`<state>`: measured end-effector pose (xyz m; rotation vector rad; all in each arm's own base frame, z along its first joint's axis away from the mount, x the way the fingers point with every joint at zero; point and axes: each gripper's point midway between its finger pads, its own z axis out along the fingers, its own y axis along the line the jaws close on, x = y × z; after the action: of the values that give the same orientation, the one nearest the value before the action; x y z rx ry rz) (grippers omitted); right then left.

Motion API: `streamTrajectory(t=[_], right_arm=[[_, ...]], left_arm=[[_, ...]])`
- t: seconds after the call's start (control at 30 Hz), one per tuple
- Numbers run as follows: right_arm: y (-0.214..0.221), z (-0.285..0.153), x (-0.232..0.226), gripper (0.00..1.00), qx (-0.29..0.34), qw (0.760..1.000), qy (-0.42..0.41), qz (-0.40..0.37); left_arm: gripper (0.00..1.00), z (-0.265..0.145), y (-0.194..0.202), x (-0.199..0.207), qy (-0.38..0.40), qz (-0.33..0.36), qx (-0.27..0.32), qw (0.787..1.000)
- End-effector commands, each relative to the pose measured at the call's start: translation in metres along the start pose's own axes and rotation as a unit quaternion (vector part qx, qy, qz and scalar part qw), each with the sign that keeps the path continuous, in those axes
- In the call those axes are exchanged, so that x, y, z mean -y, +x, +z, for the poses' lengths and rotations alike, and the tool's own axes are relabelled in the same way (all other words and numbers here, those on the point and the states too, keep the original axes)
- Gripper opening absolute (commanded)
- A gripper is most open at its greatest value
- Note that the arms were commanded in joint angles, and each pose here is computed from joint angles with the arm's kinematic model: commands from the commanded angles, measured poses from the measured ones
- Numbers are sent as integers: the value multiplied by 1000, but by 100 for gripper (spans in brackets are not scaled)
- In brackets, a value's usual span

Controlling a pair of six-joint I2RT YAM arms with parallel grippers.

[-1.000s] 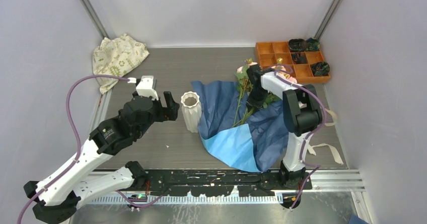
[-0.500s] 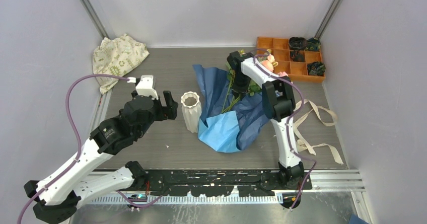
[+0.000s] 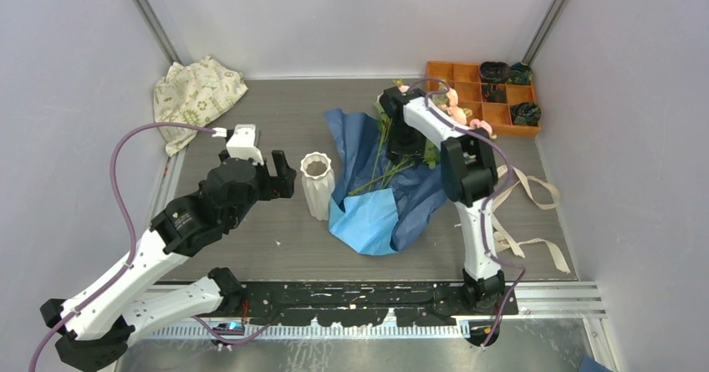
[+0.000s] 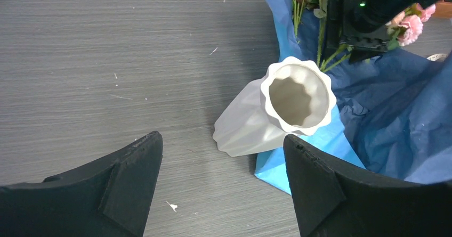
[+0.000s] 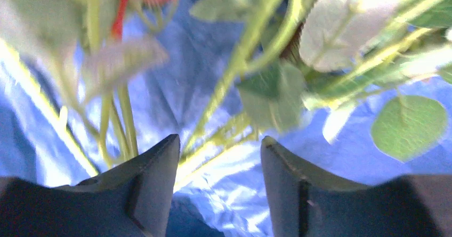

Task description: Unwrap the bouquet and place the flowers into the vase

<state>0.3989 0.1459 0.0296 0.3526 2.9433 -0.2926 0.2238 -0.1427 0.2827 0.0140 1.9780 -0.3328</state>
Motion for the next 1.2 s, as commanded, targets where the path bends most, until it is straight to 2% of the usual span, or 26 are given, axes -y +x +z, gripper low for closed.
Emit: streamTrajectory(t=[0.0,0.1,0.2,0.37,0.57,0.9,1.03,1.17], right_arm=[[-21,-92,3,67,116,986,-113,29],[-3,-126,-1,69,127,972,-191,39],[25,-143,-9,69,101,959,-263,31],[73,-133,-24,70,52,945,-324,-5],[112,-93,-31,71,1,952,-305,-18],[140,-44,-39,72,-41,956,-291,-9],[152,-44,-49,65,-45,951,-305,-21],[159,-59,-57,46,-25,948,-316,-38]], left_arm=[[84,-4,-22,1,0,-15,36,999],[84,-6,-26,0,-3,-16,41,999],[85,-9,-31,-2,-6,-19,48,999],[85,-16,-38,-7,-13,-17,55,998],[86,-34,-55,-21,-34,-28,75,996],[85,-43,-56,-28,-38,-35,80,995],[85,-41,-53,-27,-37,-37,77,996],[85,-40,-52,-25,-33,-39,73,996]])
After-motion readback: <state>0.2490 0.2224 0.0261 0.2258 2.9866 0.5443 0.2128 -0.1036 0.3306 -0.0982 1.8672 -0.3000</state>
